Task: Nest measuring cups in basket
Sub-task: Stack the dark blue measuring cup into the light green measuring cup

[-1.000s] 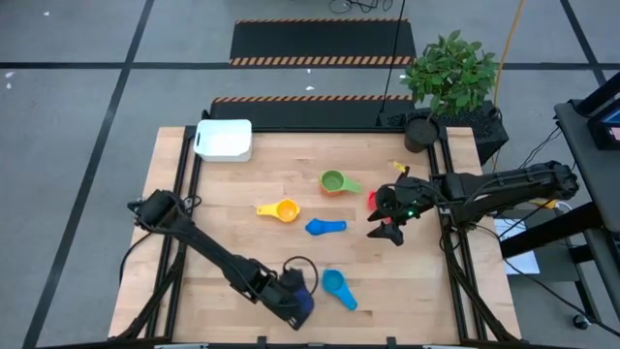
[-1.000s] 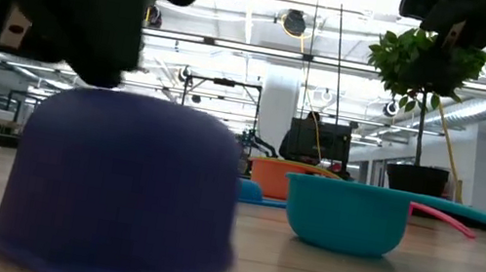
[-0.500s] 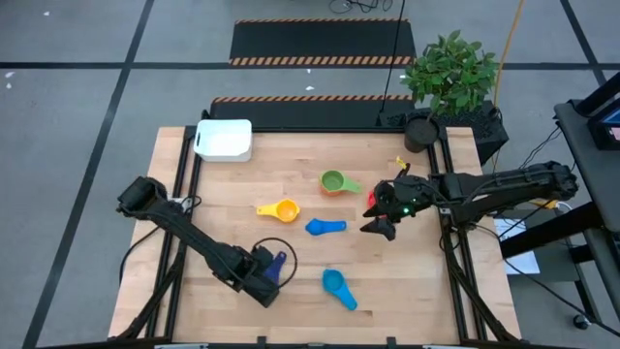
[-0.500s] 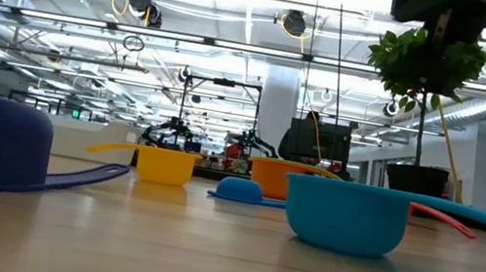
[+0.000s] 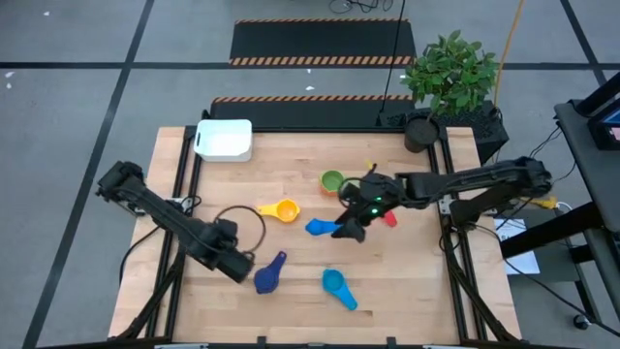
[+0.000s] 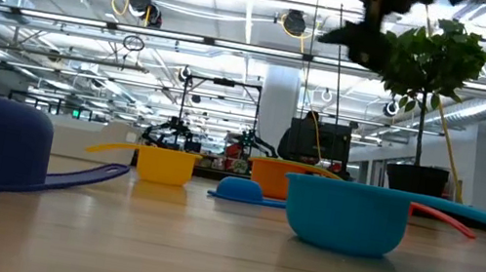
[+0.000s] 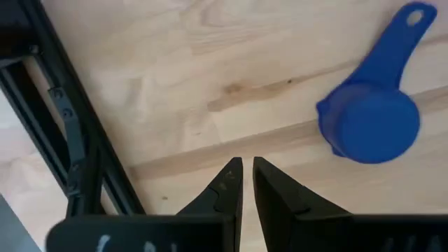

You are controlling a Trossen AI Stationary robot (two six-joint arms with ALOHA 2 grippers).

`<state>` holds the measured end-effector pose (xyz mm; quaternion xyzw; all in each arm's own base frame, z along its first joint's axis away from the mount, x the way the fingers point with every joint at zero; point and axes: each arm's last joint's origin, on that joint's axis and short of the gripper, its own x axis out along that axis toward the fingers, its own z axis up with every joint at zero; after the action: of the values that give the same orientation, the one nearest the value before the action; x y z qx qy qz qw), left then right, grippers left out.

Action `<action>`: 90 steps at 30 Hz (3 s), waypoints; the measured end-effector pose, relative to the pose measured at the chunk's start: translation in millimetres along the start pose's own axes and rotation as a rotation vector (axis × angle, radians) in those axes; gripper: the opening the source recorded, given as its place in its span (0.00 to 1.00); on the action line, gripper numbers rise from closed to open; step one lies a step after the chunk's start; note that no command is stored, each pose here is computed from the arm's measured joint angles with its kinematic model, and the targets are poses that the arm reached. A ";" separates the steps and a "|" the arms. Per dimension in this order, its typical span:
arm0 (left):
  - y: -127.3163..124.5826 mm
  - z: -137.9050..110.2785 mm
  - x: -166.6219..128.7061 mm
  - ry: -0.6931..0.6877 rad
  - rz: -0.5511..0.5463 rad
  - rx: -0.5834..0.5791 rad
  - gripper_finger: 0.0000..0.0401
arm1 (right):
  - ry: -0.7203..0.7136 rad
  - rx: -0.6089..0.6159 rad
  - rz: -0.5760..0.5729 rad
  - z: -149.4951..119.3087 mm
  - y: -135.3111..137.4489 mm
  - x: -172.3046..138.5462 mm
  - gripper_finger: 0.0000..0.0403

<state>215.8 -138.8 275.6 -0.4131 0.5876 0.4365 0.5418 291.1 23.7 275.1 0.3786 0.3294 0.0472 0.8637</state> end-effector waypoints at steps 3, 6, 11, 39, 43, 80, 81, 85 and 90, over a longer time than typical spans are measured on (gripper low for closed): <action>17.9 1.8 -1.2 -0.011 -0.039 -0.056 0.10 | -0.011 -0.056 0.010 15.1 9.5 11.2 0.74; 35.0 2.5 2.0 -0.010 -0.105 -0.089 0.10 | -0.011 -0.055 0.005 25.2 12.5 23.1 0.74; 48.2 5.4 10.0 0.007 -0.245 -0.035 0.10 | 0.009 -0.023 -0.014 30.8 8.0 43.7 0.74; 33.9 -5.6 55.9 -0.027 -0.554 0.082 0.19 | -0.005 0.539 -0.076 34.9 -29.2 91.8 0.74; 32.6 -5.4 55.5 -0.045 -0.571 0.083 0.19 | -0.053 0.641 -0.127 32.0 -35.5 101.0 0.74; 16.0 -9.6 86.0 -0.174 -0.950 0.465 0.19 | 0.167 0.702 -0.060 21.2 -20.5 182.5 0.74; 17.2 -9.8 88.2 -0.172 -0.943 0.467 0.19 | 0.177 0.685 -0.076 24.0 -20.2 185.6 0.74; 21.7 -9.8 96.5 -0.172 -0.913 0.483 0.19 | 0.226 0.641 -0.114 33.7 -26.6 197.1 0.74; 24.7 -8.9 102.6 -0.180 -0.896 0.494 0.19 | 0.239 0.617 -0.125 36.8 -39.6 207.8 0.74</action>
<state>182.3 -141.7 175.1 -0.4447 0.3897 0.0437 0.8053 468.5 41.4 155.4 0.5930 0.4498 -0.0639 0.6648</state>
